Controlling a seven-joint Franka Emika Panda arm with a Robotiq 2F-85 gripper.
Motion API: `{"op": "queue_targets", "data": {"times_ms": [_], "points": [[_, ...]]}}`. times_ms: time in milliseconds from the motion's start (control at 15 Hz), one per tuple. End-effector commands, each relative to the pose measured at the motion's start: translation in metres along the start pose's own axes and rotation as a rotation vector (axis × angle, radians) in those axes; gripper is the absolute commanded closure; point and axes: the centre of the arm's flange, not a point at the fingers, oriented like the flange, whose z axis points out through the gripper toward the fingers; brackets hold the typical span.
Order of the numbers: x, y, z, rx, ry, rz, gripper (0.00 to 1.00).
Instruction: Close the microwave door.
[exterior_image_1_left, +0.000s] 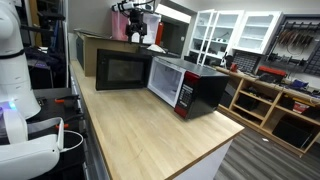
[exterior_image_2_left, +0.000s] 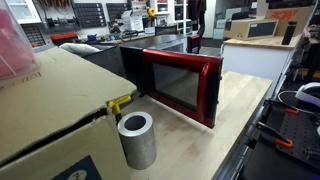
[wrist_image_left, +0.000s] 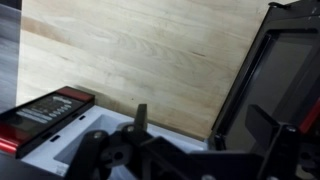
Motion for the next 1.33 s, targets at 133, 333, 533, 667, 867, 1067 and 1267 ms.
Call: {"op": "queue_targets", "data": {"times_ms": [133, 333, 533, 667, 867, 1067, 1267], "points": [[0.049, -0.048, -0.016, -0.039, 0.054, -0.297, 0.00], [0.056, -0.086, -0.024, -0.053, 0.076, -0.454, 0.00], [0.062, -0.128, -0.031, -0.047, 0.118, -0.615, 0.00], [0.065, -0.150, -0.034, -0.036, 0.145, -0.725, 0.00], [0.068, -0.171, -0.022, -0.036, 0.166, -0.896, 0.00], [0.072, -0.185, -0.003, 0.013, 0.162, -1.056, 0.00], [0.073, -0.197, 0.012, 0.074, 0.146, -1.198, 0.00]]}}
